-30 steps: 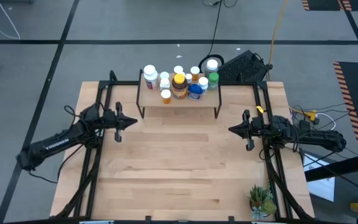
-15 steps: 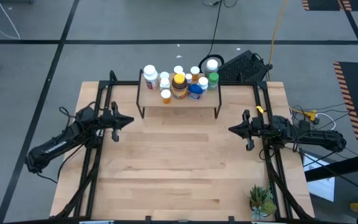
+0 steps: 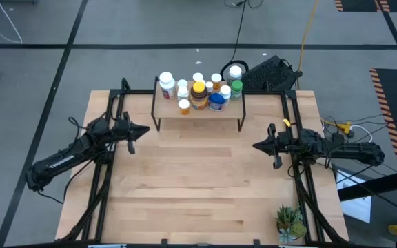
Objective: Pick and place medicine bottles onto shelf by color
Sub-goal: Return to Home Position
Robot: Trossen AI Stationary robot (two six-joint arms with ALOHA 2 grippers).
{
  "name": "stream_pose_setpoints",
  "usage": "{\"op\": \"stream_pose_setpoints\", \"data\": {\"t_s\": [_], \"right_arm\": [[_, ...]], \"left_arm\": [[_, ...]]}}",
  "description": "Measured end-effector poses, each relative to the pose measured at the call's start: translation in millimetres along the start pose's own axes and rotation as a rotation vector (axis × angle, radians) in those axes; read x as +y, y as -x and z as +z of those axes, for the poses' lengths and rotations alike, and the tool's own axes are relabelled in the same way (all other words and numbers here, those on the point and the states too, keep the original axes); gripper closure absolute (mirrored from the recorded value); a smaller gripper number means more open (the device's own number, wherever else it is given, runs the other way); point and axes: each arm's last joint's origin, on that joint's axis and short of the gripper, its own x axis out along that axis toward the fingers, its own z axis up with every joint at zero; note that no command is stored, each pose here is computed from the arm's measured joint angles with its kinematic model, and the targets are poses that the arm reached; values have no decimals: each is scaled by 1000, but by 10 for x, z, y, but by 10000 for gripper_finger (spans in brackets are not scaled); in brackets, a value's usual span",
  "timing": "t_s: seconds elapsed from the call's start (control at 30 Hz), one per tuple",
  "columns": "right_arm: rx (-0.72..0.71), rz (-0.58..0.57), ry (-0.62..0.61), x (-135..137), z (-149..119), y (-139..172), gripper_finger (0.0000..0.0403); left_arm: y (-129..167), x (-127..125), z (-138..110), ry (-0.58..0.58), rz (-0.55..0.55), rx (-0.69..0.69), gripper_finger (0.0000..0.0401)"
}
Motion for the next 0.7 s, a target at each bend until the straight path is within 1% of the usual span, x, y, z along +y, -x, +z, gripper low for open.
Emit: {"op": "stream_pose_setpoints", "data": {"t_s": [0.7], "right_arm": [[0,0,0,2,1,-5,403]], "left_arm": [[-1,1,-1,-4,0,0,366]]}}
